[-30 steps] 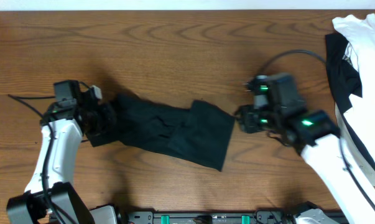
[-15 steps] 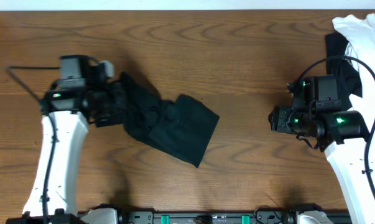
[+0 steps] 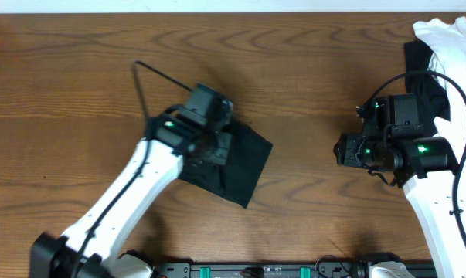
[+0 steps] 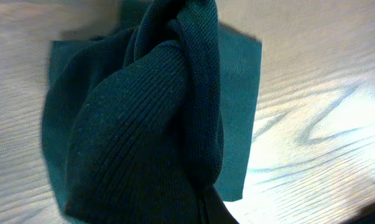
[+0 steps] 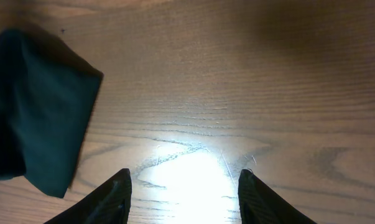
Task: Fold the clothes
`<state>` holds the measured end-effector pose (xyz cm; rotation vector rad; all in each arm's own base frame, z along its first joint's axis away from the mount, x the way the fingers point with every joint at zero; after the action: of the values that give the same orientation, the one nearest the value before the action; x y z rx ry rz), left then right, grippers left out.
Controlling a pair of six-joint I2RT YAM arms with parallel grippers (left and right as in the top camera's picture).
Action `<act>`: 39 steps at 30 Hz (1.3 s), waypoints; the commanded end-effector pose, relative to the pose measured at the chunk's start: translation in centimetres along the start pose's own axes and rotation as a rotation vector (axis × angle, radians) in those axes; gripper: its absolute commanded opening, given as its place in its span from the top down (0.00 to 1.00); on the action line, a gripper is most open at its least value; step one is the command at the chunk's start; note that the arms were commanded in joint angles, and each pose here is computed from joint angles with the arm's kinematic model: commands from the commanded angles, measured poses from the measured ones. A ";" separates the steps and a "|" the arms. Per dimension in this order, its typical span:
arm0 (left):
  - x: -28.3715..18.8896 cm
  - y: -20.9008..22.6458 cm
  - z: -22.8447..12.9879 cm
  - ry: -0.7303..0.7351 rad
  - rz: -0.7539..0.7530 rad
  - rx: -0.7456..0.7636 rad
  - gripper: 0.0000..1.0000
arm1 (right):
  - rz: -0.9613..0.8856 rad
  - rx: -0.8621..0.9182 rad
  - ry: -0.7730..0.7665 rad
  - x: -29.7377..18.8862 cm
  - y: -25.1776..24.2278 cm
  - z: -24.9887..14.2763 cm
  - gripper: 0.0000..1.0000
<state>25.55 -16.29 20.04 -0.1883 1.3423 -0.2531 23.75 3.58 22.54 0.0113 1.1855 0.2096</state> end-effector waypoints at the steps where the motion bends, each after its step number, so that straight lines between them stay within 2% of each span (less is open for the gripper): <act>1: 1.6 -0.7 0.1 0.021 0.043 0.024 0.94 | -0.007 0.001 0.004 -0.1 -0.2 0.0 0.46; 7: 3.4 -2.2 -0.3 0.052 0.025 0.043 0.86 | -0.007 0.001 0.007 -0.1 -0.2 0.0 0.46; 12: 3.6 -5.4 -1.0 0.063 -0.120 0.063 0.84 | -0.007 0.002 0.008 0.0 -0.2 -0.1 0.47; 14: 3.6 -6.7 -1.5 0.070 -0.176 0.087 0.78 | -0.006 0.001 0.008 0.0 -0.2 -0.1 0.46; 19: 3.6 -8.0 -2.4 0.077 -0.194 0.133 0.73 | -0.006 0.003 0.021 0.1 -0.2 -0.3 0.46; 28: 2.1 -3.9 -0.3 -0.004 -0.055 0.034 0.74 | 0.007 -0.003 0.027 0.2 -0.1 -0.4 0.46; 32: 1.0 -0.6 1.8 -0.084 0.024 -0.060 0.74 | 0.093 -0.066 0.020 0.2 0.7 -0.3 0.46; 39: 1.4 3.4 3.7 -0.076 0.065 -0.140 0.76 | 0.203 -0.122 0.027 0.5 1.6 -0.3 0.47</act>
<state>29.03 -14.21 18.64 -0.2943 1.2930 -0.1141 23.42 4.78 22.43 0.0147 1.1940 0.3833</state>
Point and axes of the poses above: each gripper's point midway between its finger pads, its own x axis out along the fingers, its own y axis along the line the jaws close on, z = x × y, the point moved 8 cm from there along -x, back along the fingers, and after that the axes turned 15 degrees about -x, right-handed, at the moved point
